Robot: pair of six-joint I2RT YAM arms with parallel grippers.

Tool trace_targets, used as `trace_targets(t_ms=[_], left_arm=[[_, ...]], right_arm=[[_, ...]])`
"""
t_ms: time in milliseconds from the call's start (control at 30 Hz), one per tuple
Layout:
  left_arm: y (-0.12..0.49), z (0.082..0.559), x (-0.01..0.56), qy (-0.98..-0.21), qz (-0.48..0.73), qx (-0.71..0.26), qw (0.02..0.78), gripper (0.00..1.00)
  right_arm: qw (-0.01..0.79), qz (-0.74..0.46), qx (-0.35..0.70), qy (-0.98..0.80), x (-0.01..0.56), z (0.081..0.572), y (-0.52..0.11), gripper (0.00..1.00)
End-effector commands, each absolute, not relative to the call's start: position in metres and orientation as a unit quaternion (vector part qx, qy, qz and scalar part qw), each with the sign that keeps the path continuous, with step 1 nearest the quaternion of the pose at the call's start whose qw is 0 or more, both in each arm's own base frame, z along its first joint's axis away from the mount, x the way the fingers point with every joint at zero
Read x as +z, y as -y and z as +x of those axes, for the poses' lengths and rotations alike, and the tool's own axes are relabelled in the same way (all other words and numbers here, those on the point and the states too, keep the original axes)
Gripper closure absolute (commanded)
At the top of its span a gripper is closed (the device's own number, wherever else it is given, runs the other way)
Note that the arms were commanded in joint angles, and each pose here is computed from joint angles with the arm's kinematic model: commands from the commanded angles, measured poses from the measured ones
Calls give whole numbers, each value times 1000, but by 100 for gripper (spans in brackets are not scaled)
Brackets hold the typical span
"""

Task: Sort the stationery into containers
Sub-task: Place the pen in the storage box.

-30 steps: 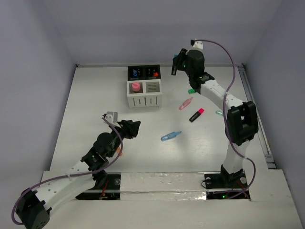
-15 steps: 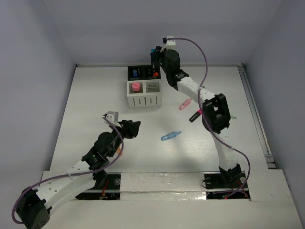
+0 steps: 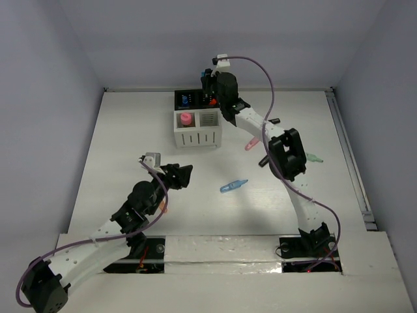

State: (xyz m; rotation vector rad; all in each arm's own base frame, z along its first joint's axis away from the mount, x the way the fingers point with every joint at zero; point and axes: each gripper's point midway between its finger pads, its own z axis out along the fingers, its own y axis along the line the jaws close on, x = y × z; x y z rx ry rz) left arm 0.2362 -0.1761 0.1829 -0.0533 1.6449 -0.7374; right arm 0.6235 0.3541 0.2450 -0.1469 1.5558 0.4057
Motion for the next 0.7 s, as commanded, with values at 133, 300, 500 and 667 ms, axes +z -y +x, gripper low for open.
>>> trace_targets(t_ms=[133,300,500,667], left_arm=[[175,237,203,-694,-27,-330,639,34],[172,236,207,-690,-30,-330,644,31],[172,234,209,-687,-30,-333,645,32],[171,231,214,-680,-30,-342,648,32]], right_arm=[[723,-58,191,-661,276,620,-355,60],[728,-58,206,-651,303,608,-352,34],[729,-36,182,-659,321,588,-325,29],[651,64,101,-749,259,574,-234,31]])
